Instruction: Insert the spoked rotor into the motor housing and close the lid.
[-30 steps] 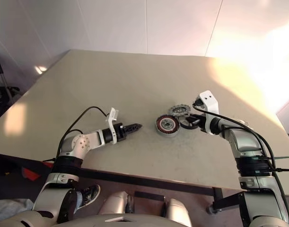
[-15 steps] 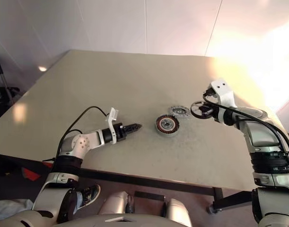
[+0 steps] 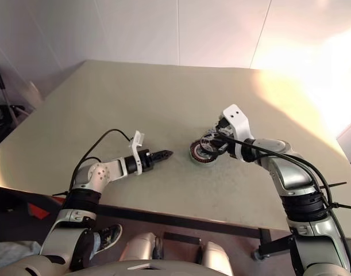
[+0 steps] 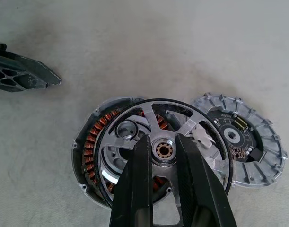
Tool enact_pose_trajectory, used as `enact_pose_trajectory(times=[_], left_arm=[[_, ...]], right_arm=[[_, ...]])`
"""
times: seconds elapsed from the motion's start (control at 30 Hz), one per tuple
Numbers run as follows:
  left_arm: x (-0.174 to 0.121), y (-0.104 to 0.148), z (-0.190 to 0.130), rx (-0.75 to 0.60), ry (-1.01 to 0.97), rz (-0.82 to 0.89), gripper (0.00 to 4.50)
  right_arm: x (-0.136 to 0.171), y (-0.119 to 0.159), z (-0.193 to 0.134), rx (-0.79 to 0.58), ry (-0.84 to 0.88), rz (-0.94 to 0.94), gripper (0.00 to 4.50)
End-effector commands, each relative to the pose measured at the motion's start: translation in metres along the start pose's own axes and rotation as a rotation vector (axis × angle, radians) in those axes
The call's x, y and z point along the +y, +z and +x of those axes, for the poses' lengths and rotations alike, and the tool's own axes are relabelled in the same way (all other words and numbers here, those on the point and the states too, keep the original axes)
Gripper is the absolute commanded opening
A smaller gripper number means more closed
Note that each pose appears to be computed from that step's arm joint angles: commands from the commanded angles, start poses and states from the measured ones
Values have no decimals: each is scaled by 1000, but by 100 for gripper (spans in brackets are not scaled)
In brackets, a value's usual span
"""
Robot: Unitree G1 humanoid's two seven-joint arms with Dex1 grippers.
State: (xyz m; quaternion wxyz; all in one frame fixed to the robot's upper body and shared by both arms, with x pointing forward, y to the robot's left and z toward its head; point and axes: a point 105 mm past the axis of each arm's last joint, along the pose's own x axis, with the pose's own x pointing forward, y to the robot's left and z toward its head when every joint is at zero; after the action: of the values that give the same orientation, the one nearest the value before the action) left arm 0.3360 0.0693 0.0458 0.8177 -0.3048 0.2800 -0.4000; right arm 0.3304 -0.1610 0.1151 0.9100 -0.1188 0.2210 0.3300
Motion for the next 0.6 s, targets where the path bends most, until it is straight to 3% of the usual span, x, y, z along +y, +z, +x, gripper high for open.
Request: enact_pose_trajectory(times=[0.03, 0.23, 0.6], left_arm=[[3, 2, -4, -4, 22, 15, 210], [4, 2, -4, -1, 25, 20, 210], [4, 1, -3, -1, 24, 20, 210]], right_arm=[[6, 10, 0, -36, 6, -34, 42], [8, 10, 3, -37, 7, -37, 42], [25, 46, 5, -122, 48, -106, 42]])
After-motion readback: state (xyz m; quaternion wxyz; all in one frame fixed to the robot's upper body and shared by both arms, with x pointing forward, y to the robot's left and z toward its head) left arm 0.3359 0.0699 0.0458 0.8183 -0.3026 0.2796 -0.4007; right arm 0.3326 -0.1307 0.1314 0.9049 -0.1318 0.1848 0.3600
